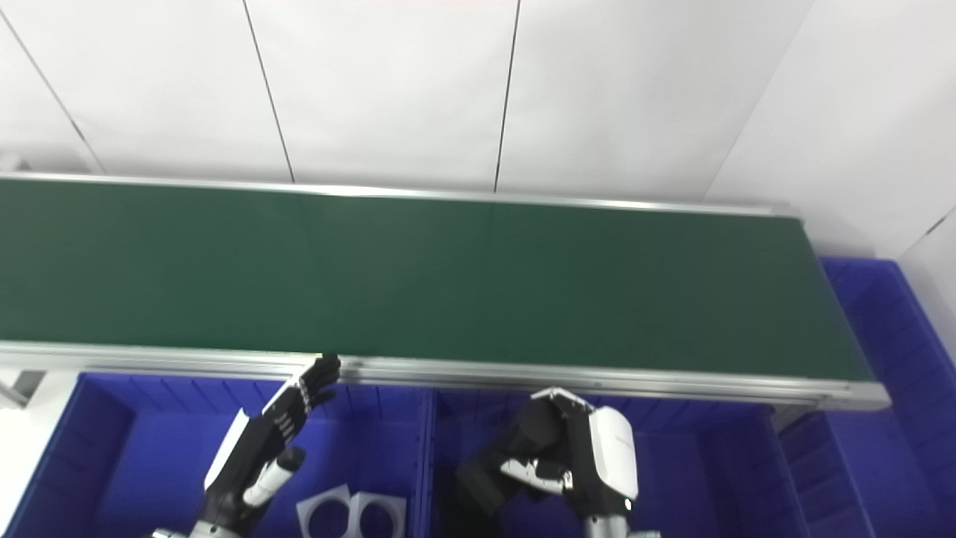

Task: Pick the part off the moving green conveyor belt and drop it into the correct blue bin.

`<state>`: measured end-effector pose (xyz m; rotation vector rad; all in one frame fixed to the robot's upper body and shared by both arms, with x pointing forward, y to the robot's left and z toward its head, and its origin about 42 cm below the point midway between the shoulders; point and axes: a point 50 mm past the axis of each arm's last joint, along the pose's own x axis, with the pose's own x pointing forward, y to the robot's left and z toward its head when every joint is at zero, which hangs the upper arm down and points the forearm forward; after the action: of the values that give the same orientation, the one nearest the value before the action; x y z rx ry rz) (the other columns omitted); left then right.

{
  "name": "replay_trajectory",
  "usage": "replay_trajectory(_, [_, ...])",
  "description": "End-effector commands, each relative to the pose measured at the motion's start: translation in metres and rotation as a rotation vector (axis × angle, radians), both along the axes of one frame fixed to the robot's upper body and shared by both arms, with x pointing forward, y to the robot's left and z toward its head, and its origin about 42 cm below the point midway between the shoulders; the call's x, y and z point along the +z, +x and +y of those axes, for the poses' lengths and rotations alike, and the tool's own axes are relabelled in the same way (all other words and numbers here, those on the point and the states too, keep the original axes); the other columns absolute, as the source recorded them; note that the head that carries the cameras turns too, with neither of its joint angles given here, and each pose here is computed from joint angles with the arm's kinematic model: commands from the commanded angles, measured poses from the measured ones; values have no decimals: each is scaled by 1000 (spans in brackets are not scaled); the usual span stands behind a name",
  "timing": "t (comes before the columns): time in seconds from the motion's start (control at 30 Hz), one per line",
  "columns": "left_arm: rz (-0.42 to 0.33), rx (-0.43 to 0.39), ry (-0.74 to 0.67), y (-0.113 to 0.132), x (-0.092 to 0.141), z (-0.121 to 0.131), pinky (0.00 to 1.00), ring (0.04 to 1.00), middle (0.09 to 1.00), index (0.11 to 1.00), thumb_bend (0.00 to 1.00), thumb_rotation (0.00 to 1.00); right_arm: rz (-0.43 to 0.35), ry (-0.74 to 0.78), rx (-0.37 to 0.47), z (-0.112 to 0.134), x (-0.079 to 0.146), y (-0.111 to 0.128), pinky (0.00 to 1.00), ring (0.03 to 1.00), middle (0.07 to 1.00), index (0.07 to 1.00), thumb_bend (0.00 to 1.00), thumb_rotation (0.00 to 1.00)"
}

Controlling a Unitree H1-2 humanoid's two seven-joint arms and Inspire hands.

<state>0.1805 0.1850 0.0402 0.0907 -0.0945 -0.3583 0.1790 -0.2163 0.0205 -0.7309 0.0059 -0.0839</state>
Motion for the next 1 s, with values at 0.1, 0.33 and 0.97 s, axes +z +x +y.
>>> replay_trajectory(0.1, [-80, -24, -20, 8, 16, 3, 876, 906, 922, 902, 734, 892, -25, -27, -50, -3, 4, -4, 689, 731, 549, 461, 510, 0])
replay_trajectory(0.33, [-84, -32, -34, 8, 18, 6, 872, 902, 920, 899, 761, 887, 37, -58, -57, -3, -1, -12, 766, 844, 793, 498, 500, 140])
replay_trajectory(0.97, [-82, -38, -21, 6, 18, 11, 881, 905, 919, 901, 721, 876, -149, 95, -54, 16, 29, -28, 923, 1000, 1000, 1000, 766, 798])
